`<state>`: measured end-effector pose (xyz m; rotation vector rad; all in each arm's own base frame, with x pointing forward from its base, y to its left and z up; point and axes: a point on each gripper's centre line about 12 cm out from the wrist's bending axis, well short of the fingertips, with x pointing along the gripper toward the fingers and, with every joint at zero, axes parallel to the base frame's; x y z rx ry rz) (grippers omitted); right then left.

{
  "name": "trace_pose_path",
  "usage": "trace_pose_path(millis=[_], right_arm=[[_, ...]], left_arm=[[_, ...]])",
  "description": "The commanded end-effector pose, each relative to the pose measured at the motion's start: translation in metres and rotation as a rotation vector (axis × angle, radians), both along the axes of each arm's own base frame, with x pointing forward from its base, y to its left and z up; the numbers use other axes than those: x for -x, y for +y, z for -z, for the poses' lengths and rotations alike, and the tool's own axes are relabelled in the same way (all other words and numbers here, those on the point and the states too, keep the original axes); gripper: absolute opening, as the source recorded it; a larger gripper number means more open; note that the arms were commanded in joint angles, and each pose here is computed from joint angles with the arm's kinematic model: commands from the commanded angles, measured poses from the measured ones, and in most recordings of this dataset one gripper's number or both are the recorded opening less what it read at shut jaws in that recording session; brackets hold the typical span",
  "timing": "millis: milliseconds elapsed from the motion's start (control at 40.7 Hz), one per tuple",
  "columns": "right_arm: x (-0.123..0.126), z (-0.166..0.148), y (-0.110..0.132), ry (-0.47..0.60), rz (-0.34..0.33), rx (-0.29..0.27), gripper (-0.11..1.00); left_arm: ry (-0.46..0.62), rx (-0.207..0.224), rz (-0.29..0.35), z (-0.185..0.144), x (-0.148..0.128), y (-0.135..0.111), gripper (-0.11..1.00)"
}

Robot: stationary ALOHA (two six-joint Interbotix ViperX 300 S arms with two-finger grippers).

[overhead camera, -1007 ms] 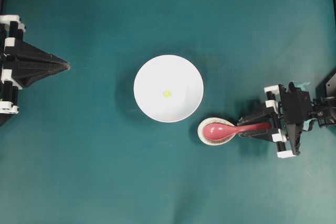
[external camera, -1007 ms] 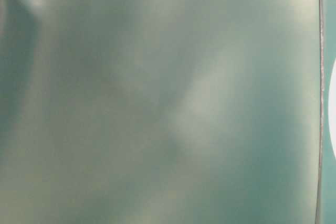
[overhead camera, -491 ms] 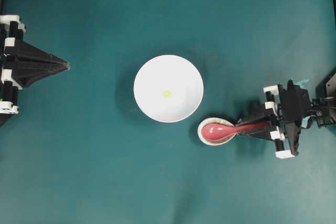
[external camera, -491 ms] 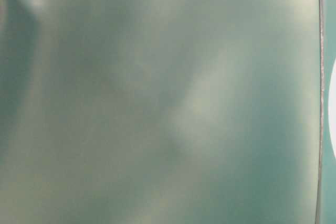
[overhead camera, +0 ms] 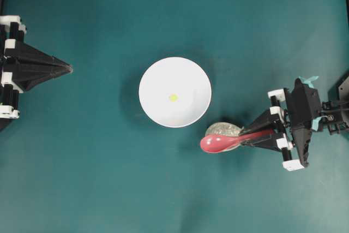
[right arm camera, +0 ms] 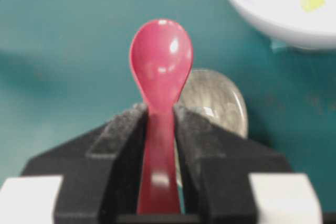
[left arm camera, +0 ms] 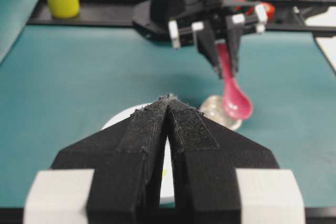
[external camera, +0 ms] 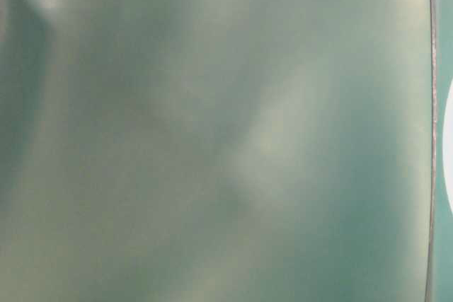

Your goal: Scoop the yellow hexagonal prism block from the bowl with a spoon using the right arm.

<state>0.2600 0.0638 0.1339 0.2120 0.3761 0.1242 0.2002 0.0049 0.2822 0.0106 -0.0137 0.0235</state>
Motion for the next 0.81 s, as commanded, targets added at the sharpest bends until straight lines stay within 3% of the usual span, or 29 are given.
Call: trace_pose_path(millis=[0,319,786], right_arm=[[-0.011,-0.021,-0.001,-0.002,0.011,-0.02,0.24],[-0.032,-0.067,-0.023,0.086,0.067,-0.017,0.24],[-0.058,-0.103,-0.061,0.304,0.16,-0.031,0.24]], left_arm=[[-0.015,-0.003,-0.001,-0.006,-0.002,0.0,-0.01],[-0.015,-0.003,-0.001,-0.006,-0.002,0.0,-0.01],[-0.015,-0.003,-0.001,-0.006,-0.002,0.0,-0.01]])
